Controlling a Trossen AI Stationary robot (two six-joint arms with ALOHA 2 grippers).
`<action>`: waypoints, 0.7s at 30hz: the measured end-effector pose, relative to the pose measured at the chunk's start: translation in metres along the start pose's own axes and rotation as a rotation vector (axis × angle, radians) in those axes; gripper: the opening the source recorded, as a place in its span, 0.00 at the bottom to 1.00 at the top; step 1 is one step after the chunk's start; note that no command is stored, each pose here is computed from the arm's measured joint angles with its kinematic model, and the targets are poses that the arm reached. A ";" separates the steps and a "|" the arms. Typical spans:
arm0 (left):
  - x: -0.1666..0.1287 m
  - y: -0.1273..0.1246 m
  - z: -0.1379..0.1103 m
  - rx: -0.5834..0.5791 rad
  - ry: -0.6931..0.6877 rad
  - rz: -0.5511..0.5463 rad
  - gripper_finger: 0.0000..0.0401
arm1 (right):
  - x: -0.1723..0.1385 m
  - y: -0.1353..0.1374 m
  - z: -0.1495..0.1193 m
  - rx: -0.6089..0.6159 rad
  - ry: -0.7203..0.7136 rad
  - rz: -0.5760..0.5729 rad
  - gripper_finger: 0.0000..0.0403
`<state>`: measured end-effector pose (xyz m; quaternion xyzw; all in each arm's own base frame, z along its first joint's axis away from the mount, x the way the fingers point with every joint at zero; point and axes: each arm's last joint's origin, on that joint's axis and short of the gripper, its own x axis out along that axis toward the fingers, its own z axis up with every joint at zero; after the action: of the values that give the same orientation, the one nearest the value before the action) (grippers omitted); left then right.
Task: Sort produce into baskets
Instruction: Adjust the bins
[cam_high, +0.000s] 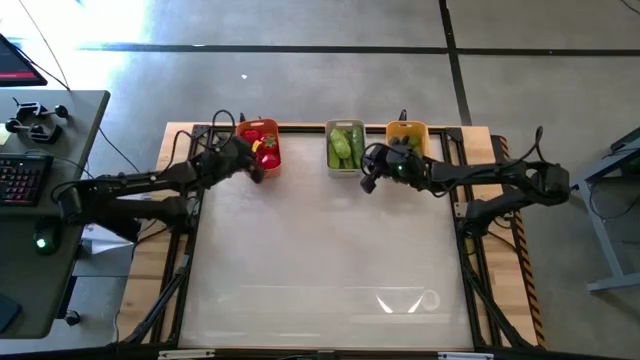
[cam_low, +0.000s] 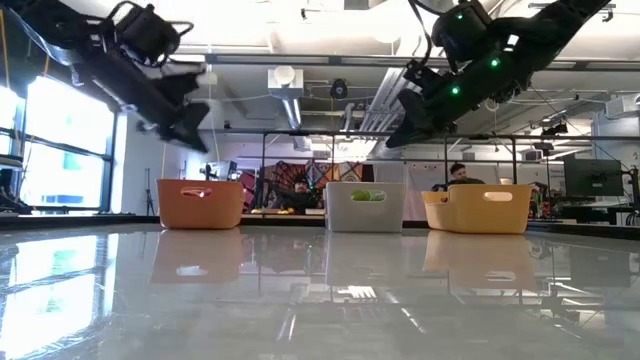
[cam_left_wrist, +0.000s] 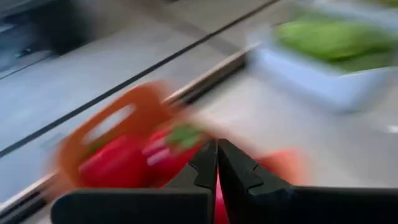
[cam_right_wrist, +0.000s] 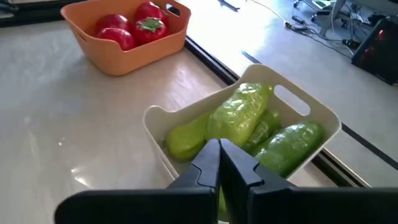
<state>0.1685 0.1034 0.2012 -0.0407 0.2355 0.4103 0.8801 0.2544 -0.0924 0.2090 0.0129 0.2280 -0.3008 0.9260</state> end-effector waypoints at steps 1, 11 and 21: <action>0.000 0.005 -0.003 -0.015 0.028 0.074 0.00 | 0.000 0.001 0.000 -0.002 -0.001 0.004 0.00; 0.015 0.049 -0.026 -0.163 0.244 0.385 0.00 | -0.002 0.008 0.003 -0.004 -0.032 0.029 0.00; 0.036 0.067 -0.031 -0.201 0.244 0.450 0.00 | -0.002 0.008 0.003 0.009 -0.038 0.026 0.00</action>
<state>0.1271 0.1643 0.1655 -0.1238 0.3011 0.6090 0.7233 0.2588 -0.0849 0.2119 0.0142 0.2089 -0.2897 0.9339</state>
